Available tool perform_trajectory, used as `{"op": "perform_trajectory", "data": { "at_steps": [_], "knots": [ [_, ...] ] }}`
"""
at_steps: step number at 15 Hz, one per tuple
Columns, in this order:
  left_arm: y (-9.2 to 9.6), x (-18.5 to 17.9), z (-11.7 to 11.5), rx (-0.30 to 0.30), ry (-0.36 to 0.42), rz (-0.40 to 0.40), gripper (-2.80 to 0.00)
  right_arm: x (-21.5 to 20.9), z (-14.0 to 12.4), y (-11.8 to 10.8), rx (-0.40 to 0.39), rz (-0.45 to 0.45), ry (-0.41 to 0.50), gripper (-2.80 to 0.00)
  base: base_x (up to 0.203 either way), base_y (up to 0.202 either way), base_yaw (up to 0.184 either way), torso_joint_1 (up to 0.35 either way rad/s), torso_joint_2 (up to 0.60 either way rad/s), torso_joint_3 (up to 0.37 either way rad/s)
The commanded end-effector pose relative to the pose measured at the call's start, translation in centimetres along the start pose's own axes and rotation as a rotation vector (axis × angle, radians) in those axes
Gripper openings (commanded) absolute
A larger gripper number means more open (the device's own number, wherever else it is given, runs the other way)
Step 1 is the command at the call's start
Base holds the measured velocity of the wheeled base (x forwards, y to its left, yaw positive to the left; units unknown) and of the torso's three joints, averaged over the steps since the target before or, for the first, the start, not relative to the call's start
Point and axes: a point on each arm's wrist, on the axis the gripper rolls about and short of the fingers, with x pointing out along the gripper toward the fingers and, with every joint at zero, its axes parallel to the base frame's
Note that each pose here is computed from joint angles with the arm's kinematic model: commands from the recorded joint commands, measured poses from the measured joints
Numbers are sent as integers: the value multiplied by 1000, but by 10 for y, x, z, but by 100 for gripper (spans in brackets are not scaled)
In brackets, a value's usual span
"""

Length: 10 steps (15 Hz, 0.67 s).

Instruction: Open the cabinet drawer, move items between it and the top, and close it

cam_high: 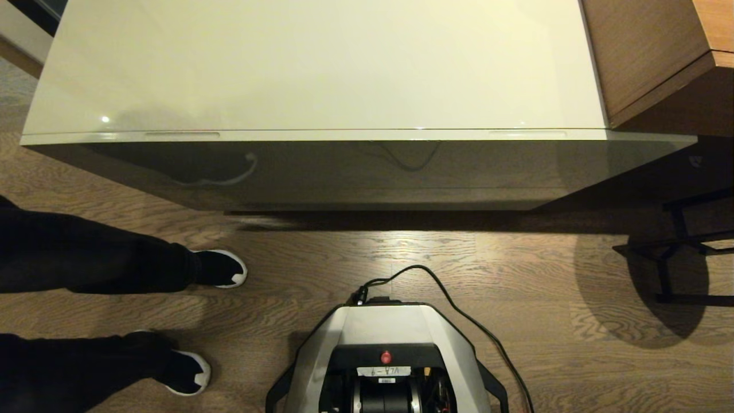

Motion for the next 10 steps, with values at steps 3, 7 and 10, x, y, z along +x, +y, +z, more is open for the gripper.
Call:
{"op": "perform_trajectory", "data": {
  "at_steps": [3, 7, 10],
  "knots": [
    [0, 0, 0, 0, 2, 3, -280, 0, 0, 0, 1, 0, 2, -280, 0, 0, 0, 0, 0, 0],
    [0, 0, 0, 0, 2, 1, -280, 0, 0, 0, 1, -1, 2, -280, 0, 0, 0, 0, 0, 0],
    [0, 0, 0, 0, 2, 1, -280, 0, 0, 0, 1, 1, 2, -280, 0, 0, 0, 0, 0, 0]
  ]
}}
